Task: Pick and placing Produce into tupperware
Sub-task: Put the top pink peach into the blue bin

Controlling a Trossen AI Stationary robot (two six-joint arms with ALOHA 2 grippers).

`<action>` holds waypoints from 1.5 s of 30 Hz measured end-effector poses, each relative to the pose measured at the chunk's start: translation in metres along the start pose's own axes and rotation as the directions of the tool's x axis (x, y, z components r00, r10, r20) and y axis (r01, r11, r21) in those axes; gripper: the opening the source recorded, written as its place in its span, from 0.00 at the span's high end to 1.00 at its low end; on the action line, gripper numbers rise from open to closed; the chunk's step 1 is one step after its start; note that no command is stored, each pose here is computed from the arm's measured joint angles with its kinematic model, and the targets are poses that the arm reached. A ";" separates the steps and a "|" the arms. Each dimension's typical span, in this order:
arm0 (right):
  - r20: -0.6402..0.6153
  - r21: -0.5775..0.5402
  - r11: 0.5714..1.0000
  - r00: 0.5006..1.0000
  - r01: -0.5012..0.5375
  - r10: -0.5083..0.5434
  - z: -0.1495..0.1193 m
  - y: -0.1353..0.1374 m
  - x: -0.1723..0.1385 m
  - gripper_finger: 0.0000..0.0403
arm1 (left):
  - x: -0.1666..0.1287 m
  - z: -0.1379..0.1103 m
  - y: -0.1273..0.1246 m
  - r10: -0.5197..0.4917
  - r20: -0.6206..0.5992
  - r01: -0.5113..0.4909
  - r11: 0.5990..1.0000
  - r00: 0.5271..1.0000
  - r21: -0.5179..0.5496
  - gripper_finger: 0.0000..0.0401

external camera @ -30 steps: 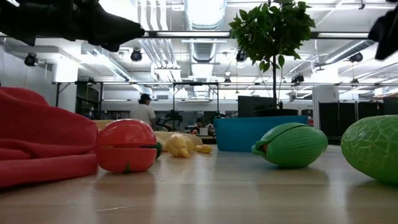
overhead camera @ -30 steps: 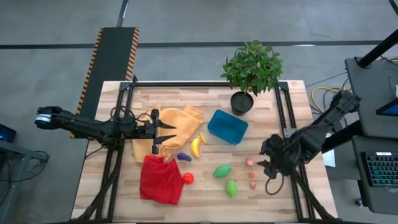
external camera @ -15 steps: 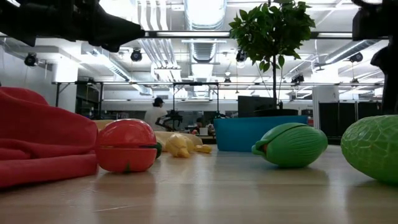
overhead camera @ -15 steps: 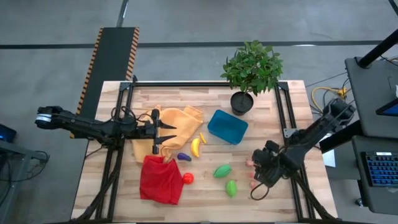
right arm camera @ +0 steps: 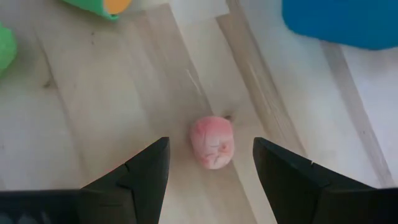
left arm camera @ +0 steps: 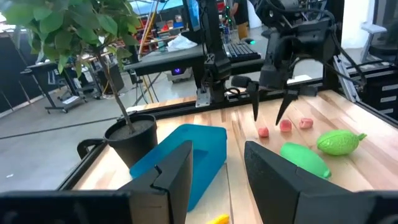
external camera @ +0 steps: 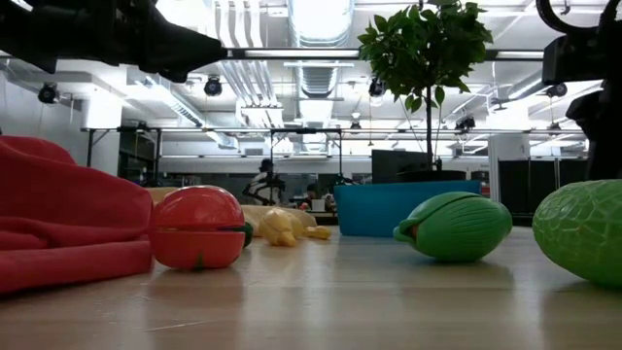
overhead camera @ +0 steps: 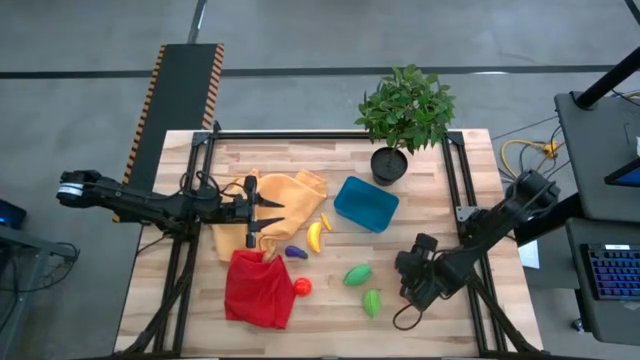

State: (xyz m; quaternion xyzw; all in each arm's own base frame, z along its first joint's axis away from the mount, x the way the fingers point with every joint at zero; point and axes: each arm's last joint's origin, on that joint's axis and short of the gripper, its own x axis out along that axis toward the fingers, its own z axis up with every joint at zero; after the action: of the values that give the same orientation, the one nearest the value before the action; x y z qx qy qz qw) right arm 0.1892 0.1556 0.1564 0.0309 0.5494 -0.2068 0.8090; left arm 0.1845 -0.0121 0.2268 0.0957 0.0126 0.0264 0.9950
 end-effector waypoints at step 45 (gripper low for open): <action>-0.007 -0.018 0.996 0.996 0.089 -0.089 -0.010 0.008 0.029 0.49 | 0.004 -0.006 -0.002 -0.007 -0.038 0.007 1.000 0.999 0.014 0.67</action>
State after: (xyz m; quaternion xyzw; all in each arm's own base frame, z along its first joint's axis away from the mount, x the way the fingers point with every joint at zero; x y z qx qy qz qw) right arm 0.1926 0.1568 0.1250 0.0000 0.5553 -0.2376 0.7970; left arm 0.1887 -0.0124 0.2205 0.1022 0.0322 0.0246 0.9939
